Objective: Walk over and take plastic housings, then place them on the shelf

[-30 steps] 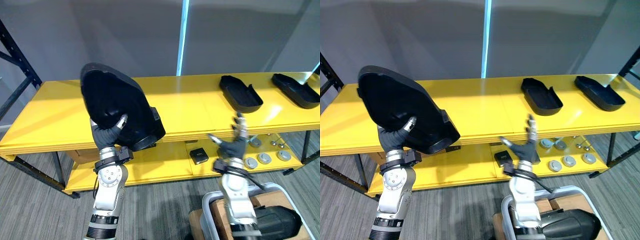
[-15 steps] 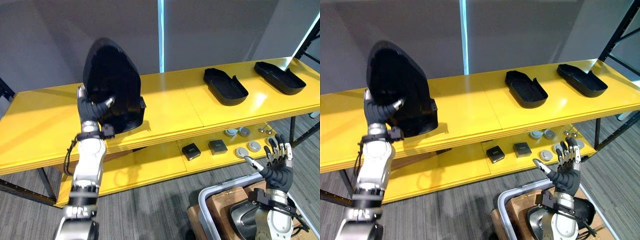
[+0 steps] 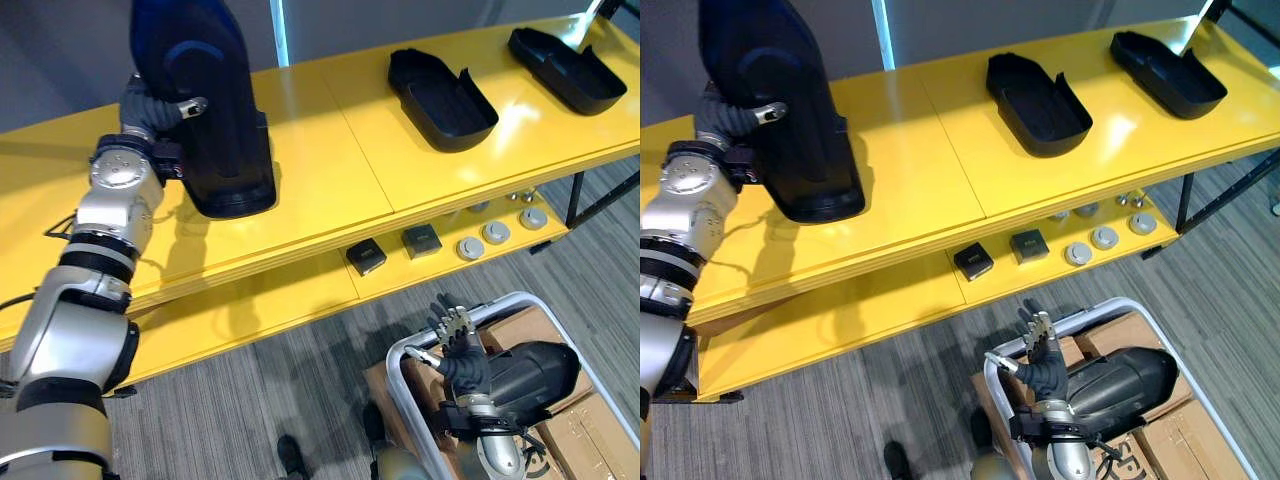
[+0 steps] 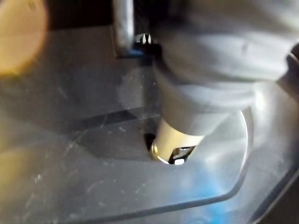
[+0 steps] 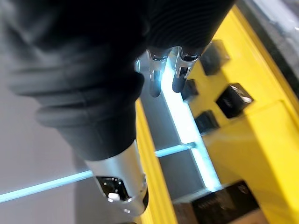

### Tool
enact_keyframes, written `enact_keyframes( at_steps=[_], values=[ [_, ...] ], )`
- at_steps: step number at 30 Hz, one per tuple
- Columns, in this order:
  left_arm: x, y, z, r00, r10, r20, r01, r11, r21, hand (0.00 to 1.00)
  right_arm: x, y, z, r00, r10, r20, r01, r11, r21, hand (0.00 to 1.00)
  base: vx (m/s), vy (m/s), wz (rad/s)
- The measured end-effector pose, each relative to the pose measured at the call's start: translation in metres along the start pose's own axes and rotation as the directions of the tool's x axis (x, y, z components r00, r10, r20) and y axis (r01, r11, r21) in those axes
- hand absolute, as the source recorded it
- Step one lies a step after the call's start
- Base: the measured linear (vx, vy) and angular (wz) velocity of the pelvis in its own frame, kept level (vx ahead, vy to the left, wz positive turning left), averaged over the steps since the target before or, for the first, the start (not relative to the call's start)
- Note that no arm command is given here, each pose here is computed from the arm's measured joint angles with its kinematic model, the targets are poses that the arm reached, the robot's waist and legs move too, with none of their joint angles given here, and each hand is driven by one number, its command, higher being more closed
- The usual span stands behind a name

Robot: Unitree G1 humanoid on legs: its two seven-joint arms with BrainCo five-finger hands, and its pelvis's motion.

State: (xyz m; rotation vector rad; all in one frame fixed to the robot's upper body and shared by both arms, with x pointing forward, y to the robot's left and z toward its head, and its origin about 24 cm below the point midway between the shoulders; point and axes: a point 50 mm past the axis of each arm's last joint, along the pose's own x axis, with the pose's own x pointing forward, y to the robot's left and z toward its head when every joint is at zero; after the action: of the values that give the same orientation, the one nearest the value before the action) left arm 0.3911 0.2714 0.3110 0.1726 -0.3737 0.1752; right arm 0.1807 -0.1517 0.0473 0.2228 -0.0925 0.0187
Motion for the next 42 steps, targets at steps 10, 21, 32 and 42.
enact_keyframes(
  at_steps=[10,21,32,42],
  values=[
    [0.004,0.023,0.016,0.999,0.02,-0.026,-0.019,0.999,0.042,1.0,-0.002,0.014,-0.011,0.996,0.071,-0.056,-0.07,0.997,0.024,0.0,0.01,0.005,-0.01],
    [0.001,0.038,0.004,0.991,0.076,-0.106,-0.065,0.992,0.104,0.0,-0.004,0.018,-0.014,0.993,0.089,-0.071,-0.087,0.996,0.034,0.0,-0.02,0.003,-0.1],
    [0.002,0.05,0.008,0.981,0.157,-0.113,-0.133,0.971,0.198,0.0,-0.009,0.022,-0.018,0.991,0.101,-0.092,-0.097,0.994,0.048,0.0,0.0,0.001,-0.01],
    [0.007,0.043,0.017,0.958,0.277,-0.069,-0.278,0.961,-0.005,0.0,-0.01,0.026,-0.019,0.989,0.11,-0.097,-0.107,0.994,0.034,0.0,0.0,0.001,0.01]
  ],
)
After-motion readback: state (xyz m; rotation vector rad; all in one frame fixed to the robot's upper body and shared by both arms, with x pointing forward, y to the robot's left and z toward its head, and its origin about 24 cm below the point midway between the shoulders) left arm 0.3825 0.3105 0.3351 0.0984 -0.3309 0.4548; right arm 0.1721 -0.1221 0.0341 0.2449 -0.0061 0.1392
